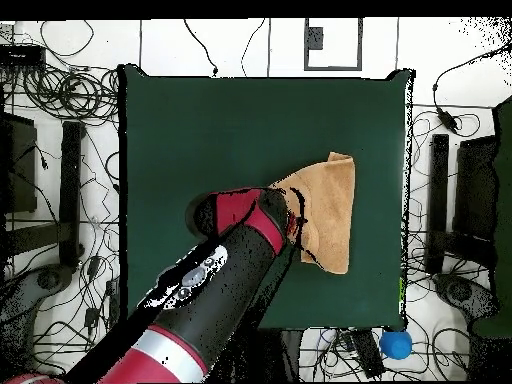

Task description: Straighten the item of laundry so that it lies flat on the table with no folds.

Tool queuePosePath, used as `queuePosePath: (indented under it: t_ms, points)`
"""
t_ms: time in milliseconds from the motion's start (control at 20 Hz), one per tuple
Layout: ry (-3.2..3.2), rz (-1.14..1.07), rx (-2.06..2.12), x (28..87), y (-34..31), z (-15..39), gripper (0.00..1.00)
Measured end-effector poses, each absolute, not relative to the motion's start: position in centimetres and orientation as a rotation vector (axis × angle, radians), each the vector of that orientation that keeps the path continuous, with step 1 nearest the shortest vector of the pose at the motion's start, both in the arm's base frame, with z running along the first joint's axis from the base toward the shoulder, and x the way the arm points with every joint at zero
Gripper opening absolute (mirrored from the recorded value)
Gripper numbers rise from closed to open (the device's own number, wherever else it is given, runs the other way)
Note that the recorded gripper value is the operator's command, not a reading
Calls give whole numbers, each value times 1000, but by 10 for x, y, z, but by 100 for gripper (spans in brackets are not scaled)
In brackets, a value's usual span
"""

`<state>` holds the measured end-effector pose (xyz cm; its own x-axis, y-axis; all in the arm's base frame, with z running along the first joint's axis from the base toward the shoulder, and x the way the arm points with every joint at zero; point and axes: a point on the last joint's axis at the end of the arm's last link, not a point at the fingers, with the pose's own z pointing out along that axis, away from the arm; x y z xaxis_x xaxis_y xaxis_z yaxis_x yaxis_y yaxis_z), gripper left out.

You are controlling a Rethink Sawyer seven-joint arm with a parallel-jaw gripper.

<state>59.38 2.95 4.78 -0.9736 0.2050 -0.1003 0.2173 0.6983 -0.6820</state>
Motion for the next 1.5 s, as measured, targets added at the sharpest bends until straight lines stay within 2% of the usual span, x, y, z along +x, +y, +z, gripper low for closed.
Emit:
queuePosePath:
  t_ms: [750,1500]
  points:
    - [2976,-1138,574,587,56,57,0]
    - [3044,-739,837,617,82,76,0]
